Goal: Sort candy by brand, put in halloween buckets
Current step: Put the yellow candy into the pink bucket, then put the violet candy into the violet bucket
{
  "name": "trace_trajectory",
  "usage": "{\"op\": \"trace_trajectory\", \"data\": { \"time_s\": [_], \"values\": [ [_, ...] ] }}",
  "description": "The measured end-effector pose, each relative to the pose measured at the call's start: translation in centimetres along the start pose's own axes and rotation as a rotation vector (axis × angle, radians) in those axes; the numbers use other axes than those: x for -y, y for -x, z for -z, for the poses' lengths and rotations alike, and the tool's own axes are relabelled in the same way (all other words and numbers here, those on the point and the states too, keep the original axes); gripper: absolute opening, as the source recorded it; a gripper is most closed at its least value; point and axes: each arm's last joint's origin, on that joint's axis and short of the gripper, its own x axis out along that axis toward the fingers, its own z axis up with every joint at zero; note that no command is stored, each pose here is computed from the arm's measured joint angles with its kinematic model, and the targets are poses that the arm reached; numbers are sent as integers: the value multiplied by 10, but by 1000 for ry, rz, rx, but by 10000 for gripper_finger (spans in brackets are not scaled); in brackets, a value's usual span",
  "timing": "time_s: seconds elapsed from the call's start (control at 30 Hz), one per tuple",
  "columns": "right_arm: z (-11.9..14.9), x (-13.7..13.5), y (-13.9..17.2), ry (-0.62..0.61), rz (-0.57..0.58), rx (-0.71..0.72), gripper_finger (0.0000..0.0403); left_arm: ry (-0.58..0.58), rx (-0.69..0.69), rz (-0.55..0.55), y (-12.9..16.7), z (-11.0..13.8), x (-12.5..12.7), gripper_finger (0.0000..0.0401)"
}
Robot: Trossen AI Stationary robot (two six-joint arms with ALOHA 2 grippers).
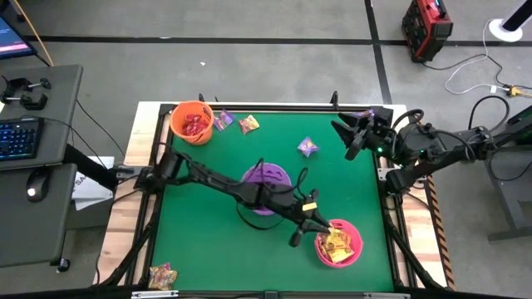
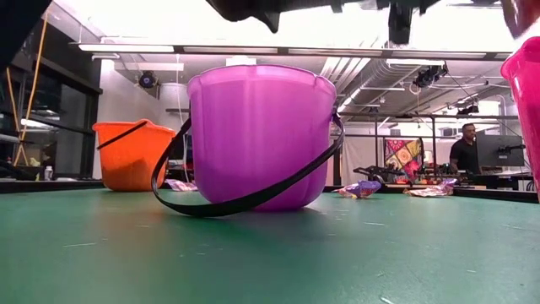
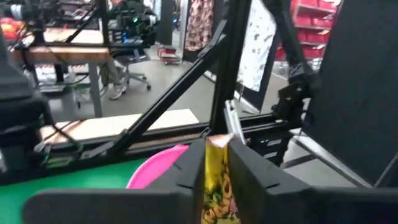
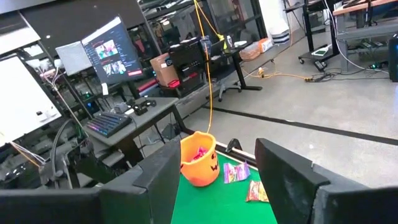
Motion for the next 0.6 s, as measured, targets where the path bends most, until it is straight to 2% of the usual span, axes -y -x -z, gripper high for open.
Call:
{"op": "trace_trajectory", "data": {
  "time_s": [0.2, 0.33, 0.47, 0.6],
  "values": [
    [0, 0, 0, 1, -1, -1, 201, 8, -8, -23, -2, 6, -1, 141],
    [0, 0, 0, 9, -2, -2, 201, -5, -18, -33, 4, -6, -5, 181],
    [0, 0, 0, 26, -2, -3, 201, -24, -125, -90, 33, -41, -23, 192],
    [1, 0, 0, 59, 1, -5, 201, -7, -366, -166, 83, -69, -45, 193]
  ]
}}
